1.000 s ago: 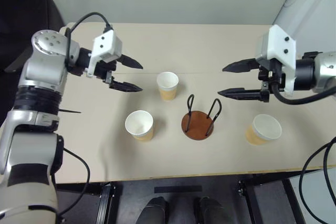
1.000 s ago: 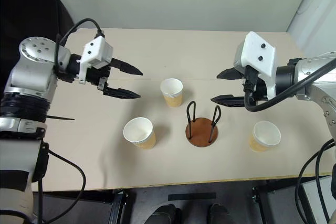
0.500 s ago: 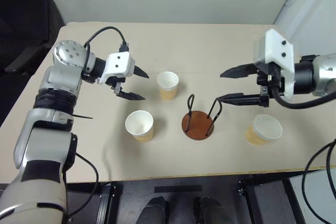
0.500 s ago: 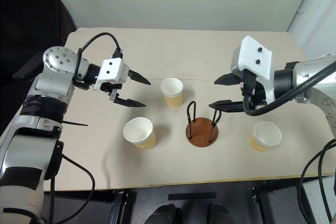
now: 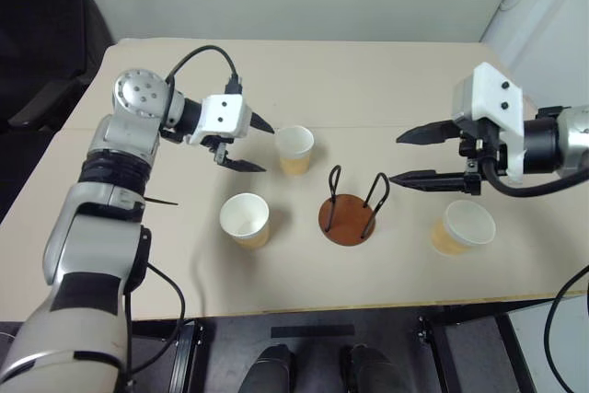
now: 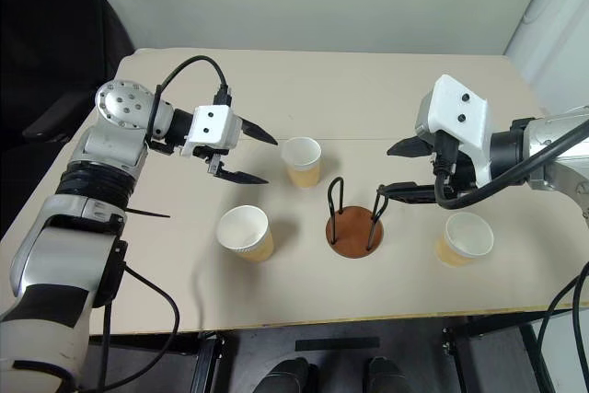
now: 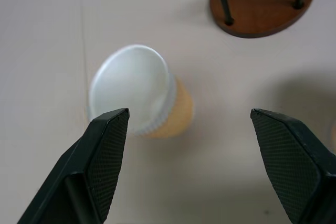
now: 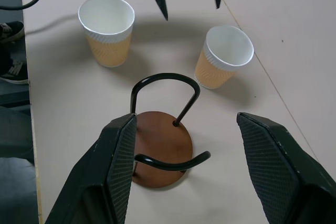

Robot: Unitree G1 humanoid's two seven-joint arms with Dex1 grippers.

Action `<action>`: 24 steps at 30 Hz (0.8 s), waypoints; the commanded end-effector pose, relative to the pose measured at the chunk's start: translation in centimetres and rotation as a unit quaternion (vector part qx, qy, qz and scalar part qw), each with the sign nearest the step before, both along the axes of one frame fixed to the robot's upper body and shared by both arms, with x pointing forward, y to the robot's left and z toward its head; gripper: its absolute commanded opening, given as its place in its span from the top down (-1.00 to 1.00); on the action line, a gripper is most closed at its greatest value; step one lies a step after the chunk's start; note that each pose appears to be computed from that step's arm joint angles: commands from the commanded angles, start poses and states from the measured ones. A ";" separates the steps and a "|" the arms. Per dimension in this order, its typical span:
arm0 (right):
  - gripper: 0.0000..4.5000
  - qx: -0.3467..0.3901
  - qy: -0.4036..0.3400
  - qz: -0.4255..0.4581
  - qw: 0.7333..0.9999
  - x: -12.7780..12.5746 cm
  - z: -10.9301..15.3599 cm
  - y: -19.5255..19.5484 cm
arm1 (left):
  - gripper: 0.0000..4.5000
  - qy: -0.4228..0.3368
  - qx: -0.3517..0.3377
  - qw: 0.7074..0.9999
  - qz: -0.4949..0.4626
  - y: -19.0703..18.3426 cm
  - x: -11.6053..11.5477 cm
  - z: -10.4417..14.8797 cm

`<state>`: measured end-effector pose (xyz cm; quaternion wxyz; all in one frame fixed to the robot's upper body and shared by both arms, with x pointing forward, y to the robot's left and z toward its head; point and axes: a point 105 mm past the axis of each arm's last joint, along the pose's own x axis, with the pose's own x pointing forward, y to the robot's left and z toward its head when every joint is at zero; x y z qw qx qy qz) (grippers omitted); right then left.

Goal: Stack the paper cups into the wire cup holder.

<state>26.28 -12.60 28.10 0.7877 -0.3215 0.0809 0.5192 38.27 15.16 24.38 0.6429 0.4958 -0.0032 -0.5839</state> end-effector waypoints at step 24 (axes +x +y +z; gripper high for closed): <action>-0.34 0.012 -0.032 -0.013 0.999 -0.1 0.7 -0.4 | -0.77 -0.118 0.057 0.991 -0.038 -1.7 1.1 0.0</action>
